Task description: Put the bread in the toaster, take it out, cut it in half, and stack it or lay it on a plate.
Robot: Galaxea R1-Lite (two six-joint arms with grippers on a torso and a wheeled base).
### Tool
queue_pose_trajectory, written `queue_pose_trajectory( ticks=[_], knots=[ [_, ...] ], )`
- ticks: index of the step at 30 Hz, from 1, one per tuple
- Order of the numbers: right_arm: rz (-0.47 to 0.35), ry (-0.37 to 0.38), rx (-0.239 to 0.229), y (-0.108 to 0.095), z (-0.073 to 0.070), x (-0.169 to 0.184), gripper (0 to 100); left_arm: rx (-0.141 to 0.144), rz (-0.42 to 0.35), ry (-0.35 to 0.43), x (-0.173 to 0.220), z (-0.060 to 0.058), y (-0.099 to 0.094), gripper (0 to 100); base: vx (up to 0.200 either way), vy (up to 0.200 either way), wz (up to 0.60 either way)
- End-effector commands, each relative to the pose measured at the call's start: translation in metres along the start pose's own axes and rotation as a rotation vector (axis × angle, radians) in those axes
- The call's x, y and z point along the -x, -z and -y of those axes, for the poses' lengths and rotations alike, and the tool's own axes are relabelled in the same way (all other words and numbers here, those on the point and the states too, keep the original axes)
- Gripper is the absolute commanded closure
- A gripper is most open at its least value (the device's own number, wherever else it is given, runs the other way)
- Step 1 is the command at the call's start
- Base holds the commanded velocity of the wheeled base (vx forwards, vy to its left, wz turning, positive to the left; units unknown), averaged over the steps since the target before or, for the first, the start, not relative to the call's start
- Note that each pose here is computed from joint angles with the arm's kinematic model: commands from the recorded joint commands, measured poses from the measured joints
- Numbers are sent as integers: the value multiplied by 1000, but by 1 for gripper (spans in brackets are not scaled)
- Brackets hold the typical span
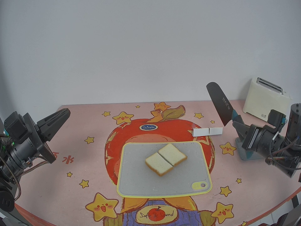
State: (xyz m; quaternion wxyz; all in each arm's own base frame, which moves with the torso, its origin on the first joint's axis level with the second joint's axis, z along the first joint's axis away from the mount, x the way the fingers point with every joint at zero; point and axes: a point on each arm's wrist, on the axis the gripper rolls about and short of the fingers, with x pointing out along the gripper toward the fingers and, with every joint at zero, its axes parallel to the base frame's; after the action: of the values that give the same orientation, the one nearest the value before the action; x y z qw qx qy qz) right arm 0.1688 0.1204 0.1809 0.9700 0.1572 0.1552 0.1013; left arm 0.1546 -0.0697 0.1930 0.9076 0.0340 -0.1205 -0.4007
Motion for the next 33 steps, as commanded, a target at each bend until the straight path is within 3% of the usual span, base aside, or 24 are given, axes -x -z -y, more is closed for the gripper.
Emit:
queue_pose_trajectory(
  ticks=[1,21,33],
  knots=[
    [-30,20,5,7,5,-4,100,-3,9,10,2,3,-2,100,0,0,0],
    [-152,97,48,36,14,-27,100,3,-1,12,3,4,1,100,0,0,0],
    [-164,103,56,39,15,-27,100,5,-5,14,3,4,2,100,0,0,0]
  ],
)
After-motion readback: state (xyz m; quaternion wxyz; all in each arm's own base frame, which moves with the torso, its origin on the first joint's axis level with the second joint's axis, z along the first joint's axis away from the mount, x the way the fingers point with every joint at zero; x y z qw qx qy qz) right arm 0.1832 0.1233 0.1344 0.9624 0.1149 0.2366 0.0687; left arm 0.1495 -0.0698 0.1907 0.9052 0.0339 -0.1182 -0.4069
